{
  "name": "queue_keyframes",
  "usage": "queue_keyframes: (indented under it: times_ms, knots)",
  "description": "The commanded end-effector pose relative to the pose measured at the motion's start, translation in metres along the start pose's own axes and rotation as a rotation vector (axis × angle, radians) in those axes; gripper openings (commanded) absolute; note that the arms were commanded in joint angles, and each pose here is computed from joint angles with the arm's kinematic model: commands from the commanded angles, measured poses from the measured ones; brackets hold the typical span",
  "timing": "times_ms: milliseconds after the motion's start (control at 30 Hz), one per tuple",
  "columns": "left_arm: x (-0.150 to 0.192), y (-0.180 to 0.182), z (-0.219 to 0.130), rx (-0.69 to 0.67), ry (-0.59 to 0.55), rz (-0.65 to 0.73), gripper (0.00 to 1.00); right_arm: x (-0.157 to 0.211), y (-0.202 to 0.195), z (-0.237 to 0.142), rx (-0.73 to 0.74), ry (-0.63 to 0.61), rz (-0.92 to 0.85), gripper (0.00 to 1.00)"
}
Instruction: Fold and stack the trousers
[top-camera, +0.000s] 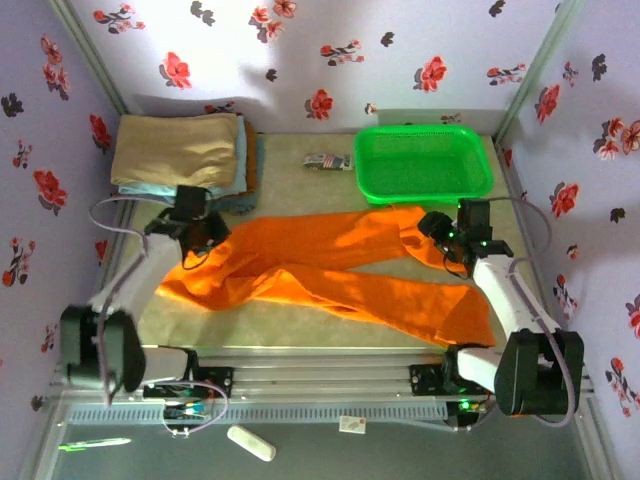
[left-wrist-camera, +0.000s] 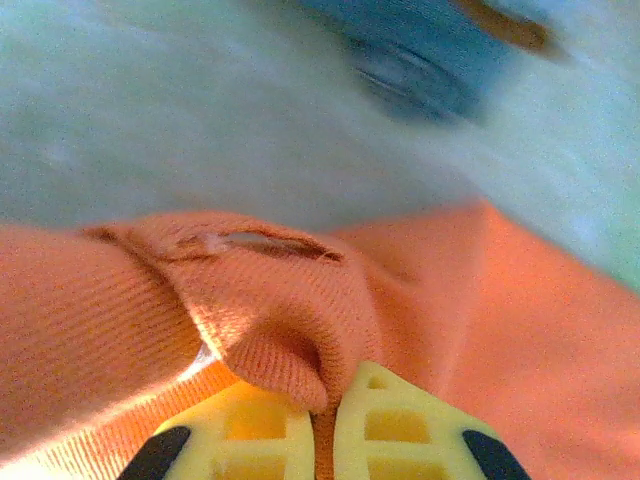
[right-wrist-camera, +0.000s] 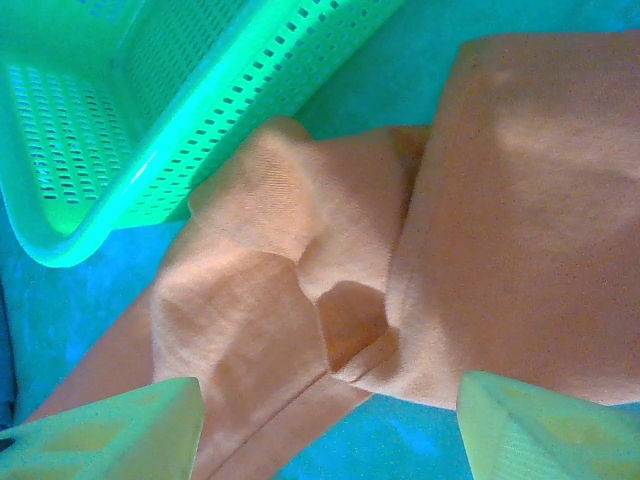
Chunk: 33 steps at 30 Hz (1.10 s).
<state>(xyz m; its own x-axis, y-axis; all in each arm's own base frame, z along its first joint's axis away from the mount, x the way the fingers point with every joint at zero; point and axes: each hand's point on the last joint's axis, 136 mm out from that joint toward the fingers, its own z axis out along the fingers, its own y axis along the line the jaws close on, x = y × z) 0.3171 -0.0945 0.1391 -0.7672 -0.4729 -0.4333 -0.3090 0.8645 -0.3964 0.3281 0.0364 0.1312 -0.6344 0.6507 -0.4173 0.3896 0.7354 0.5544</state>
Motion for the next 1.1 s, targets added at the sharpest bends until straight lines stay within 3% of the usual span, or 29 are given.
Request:
queue_keyframes:
  times_ms: [0, 33, 67, 133, 167, 300, 333, 467, 533, 600, 733, 933, 1067]
  knots:
    - [0.082, 0.006, -0.013, -0.051, 0.089, 0.097, 0.0, 0.002, -0.001, 0.0, -0.018, 0.001, 0.009, 0.68]
    - [0.106, 0.009, -0.014, -0.055, 0.104, 0.116, 0.0, 0.002, -0.001, 0.0, -0.022, 0.001, 0.013, 0.68]
    - [0.128, 0.01, -0.014, -0.042, 0.114, 0.136, 0.09, 0.003, 0.0, 0.0, -0.029, 0.002, 0.013, 0.69]
    - [0.173, 0.008, -0.013, 0.007, 0.135, 0.189, 0.38, 0.003, 0.002, 0.001, -0.04, 0.005, 0.016, 0.69]
    - [0.191, 0.007, -0.015, 0.025, 0.142, 0.229, 0.58, 0.003, 0.003, 0.0, -0.043, 0.006, 0.017, 0.7]
    - [0.216, -0.025, -0.056, 0.124, 0.111, 0.454, 0.94, 0.002, 0.005, -0.001, -0.048, 0.002, 0.017, 0.71]
    - [0.215, -0.033, -0.068, 0.14, 0.099, 0.489, 0.99, 0.002, 0.005, -0.002, -0.048, -0.001, 0.017, 0.71]
    - [0.193, -0.066, -0.118, 0.236, 0.042, 0.586, 1.0, 0.002, 0.005, -0.005, -0.052, -0.007, 0.015, 0.71]
    - [0.159, -0.068, -0.141, 0.21, -0.067, 0.578, 1.0, 0.003, 0.004, -0.006, -0.053, -0.01, 0.015, 0.72]
    - [0.121, -0.055, -0.153, 0.129, -0.161, 0.535, 1.0, 0.004, 0.004, -0.006, -0.057, -0.011, 0.016, 0.72]
    - [0.084, -0.009, -0.139, -0.045, -0.176, 0.332, 1.0, 0.007, 0.005, -0.002, -0.068, 0.007, 0.02, 0.72]
    - [0.103, 0.07, -0.104, -0.189, -0.07, 0.013, 0.99, 0.01, 0.007, 0.002, -0.091, 0.021, 0.025, 0.72]
    - [0.127, 0.081, -0.08, -0.141, 0.01, -0.1, 0.94, 0.013, 0.01, 0.006, -0.109, 0.03, 0.031, 0.72]
